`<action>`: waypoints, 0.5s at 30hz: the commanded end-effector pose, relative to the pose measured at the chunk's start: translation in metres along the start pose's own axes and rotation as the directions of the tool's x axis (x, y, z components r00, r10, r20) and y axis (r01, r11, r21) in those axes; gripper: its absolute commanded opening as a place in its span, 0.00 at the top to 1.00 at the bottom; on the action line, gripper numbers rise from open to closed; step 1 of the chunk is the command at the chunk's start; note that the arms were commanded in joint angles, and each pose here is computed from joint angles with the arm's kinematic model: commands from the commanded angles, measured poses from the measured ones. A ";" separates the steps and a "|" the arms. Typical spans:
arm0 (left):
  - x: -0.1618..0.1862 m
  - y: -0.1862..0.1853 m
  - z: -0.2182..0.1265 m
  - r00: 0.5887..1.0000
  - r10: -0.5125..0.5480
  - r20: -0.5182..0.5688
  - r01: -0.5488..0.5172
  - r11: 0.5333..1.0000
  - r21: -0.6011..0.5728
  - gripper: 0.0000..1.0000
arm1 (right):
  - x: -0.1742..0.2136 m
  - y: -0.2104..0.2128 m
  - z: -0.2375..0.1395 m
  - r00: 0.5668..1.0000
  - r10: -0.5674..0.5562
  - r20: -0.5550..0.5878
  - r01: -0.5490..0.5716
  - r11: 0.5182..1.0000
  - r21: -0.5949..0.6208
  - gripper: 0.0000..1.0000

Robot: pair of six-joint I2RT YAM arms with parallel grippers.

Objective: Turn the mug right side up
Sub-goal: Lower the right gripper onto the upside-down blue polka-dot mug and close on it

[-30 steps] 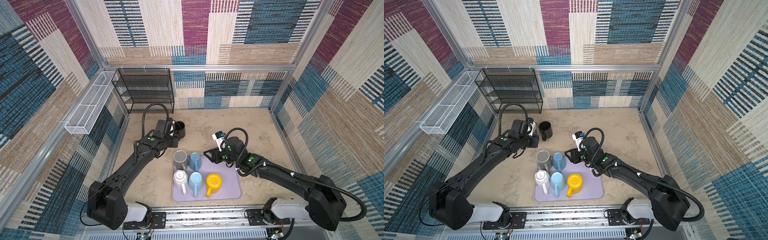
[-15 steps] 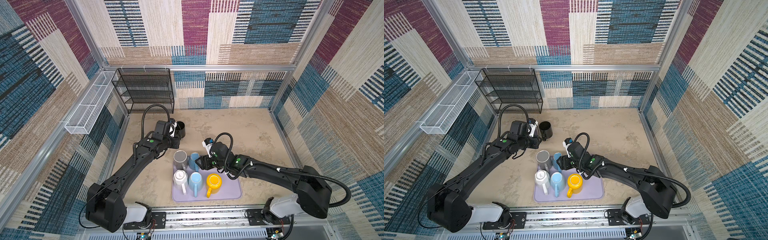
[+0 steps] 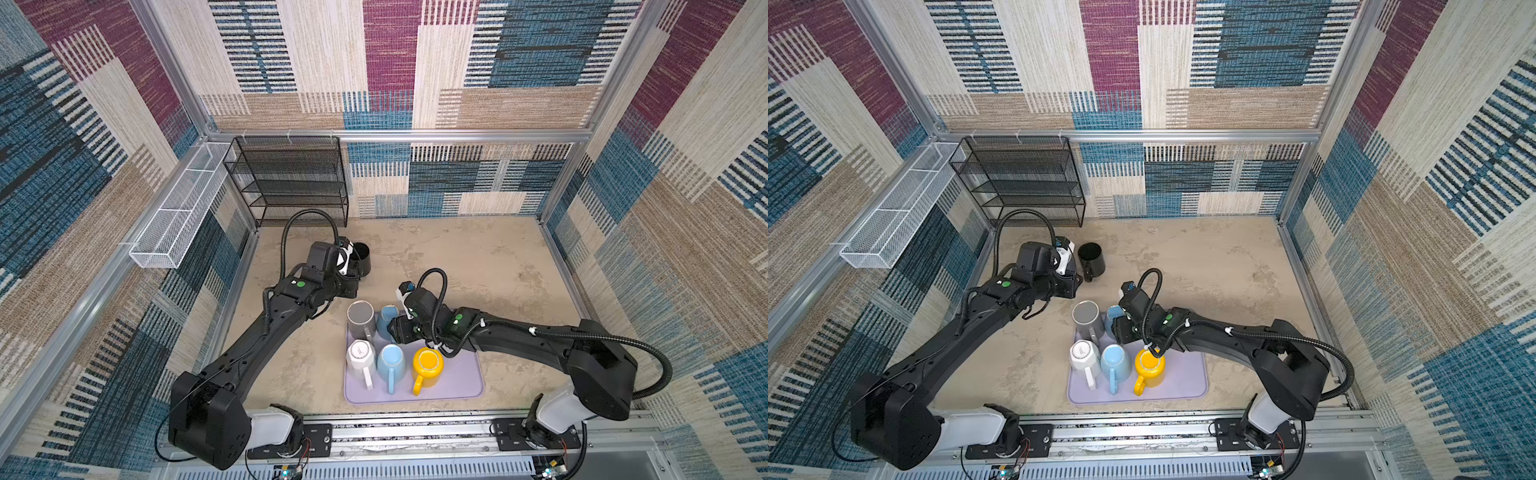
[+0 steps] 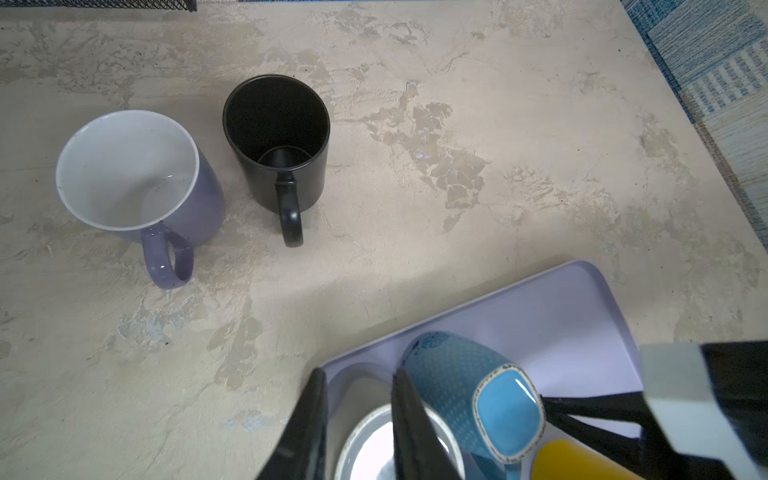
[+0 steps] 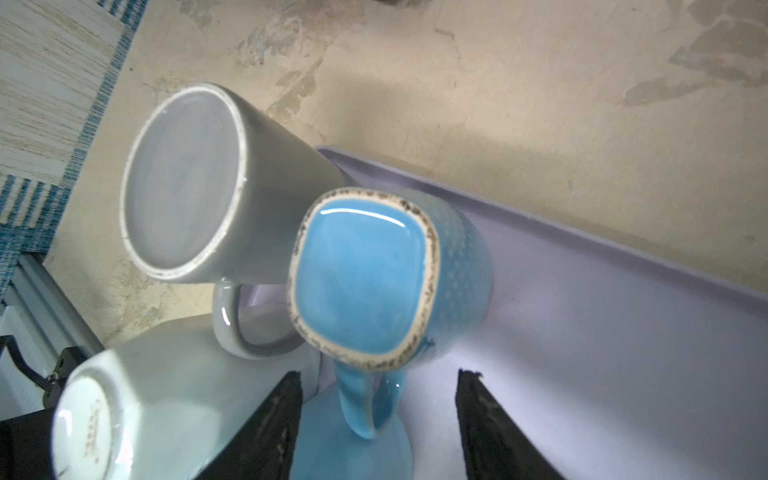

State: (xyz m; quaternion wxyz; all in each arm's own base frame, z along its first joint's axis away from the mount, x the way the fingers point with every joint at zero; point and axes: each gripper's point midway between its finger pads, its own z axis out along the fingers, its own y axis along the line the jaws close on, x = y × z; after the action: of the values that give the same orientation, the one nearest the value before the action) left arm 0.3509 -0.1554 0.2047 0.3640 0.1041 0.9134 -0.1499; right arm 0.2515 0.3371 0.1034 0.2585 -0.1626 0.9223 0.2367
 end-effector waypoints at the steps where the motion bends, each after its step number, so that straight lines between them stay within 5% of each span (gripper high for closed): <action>1: -0.001 -0.003 -0.002 1.000 0.025 0.006 -0.025 1.000 0.017 0.75 | -0.001 -0.011 0.003 1.000 0.014 0.000 -0.014 0.998 0.069 0.41; 15: -0.001 -0.010 -0.007 0.999 0.032 0.014 -0.033 0.998 0.055 0.75 | -0.007 -0.049 -0.005 1.000 0.027 0.011 -0.029 0.974 0.227 0.55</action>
State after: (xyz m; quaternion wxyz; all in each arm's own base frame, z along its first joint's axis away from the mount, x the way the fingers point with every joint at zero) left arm 0.3466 -0.1579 0.2088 0.3660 0.1091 0.9101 -0.1611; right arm 0.2677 0.3033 0.0890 0.2593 -0.1311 0.9451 0.1498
